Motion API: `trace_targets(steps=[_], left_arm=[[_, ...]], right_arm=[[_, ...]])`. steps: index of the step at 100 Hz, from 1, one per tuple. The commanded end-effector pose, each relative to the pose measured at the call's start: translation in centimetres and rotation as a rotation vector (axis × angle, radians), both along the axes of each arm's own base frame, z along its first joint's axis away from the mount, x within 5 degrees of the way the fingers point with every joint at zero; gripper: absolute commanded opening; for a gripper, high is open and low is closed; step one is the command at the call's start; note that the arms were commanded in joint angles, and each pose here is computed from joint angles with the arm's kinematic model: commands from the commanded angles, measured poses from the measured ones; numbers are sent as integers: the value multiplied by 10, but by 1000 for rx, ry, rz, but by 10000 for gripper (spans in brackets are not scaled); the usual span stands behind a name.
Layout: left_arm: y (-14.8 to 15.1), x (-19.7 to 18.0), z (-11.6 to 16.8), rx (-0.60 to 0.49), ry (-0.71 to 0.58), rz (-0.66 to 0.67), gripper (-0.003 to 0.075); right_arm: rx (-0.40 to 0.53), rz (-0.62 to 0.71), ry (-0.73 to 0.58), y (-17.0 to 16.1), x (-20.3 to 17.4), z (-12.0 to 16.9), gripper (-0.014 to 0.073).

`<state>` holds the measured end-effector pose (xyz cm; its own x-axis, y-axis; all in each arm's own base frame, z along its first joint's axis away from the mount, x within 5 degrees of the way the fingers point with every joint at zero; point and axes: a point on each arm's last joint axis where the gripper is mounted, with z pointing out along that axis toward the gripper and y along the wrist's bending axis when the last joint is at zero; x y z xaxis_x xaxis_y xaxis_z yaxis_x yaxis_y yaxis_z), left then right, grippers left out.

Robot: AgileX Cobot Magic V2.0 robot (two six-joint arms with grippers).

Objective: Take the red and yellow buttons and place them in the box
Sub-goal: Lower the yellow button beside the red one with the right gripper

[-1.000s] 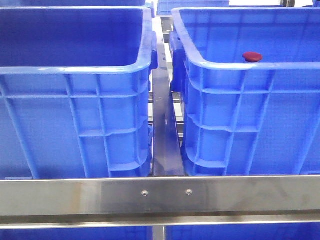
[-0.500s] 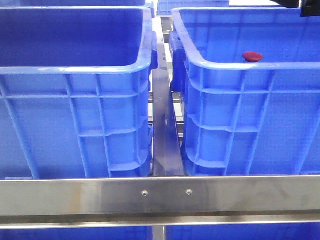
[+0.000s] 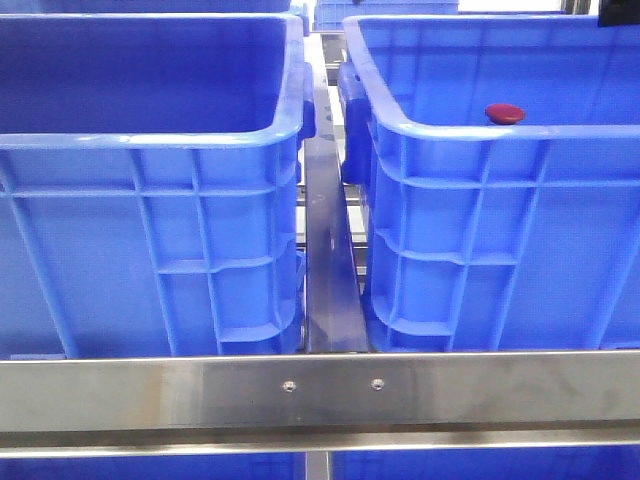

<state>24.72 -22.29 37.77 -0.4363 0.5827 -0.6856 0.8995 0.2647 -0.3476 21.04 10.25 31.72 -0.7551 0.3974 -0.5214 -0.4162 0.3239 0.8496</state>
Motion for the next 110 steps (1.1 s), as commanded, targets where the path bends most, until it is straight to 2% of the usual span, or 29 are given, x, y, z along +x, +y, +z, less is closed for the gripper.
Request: trace_targets(steps=[1,5,26,56,68,82,88,101,110], left_arm=[[0,-11,27,-98,-46,-3,675],[1,-11,26,-89,-52,-3,694],[2,-10,24,-65,-60,-7,692],[2,-11,24,-65,-59,-8,692],[2,-11,24,-62,-55,-13,692],[2,-11,24,-61,-54,-15,692],[2,-11,23,-60,-52,-15,692],[2,-11,23,-60,-52,-15,692],[2,-11,23,-60,-50,-17,692]], right_arm=[[93,6,-55,0,-2,20,287],[93,6,-55,0,-2,20,287],[110,-38,-55,-4,2,21,287],[-2,-270,-140,-41,20,18,287],[-101,-414,-179,-64,28,14,287],[-260,-575,-219,-88,35,9,287],[-356,-638,-238,-95,38,7,287],[-526,-704,-281,-106,49,8,287],[-585,-715,-295,-110,62,9,287]])
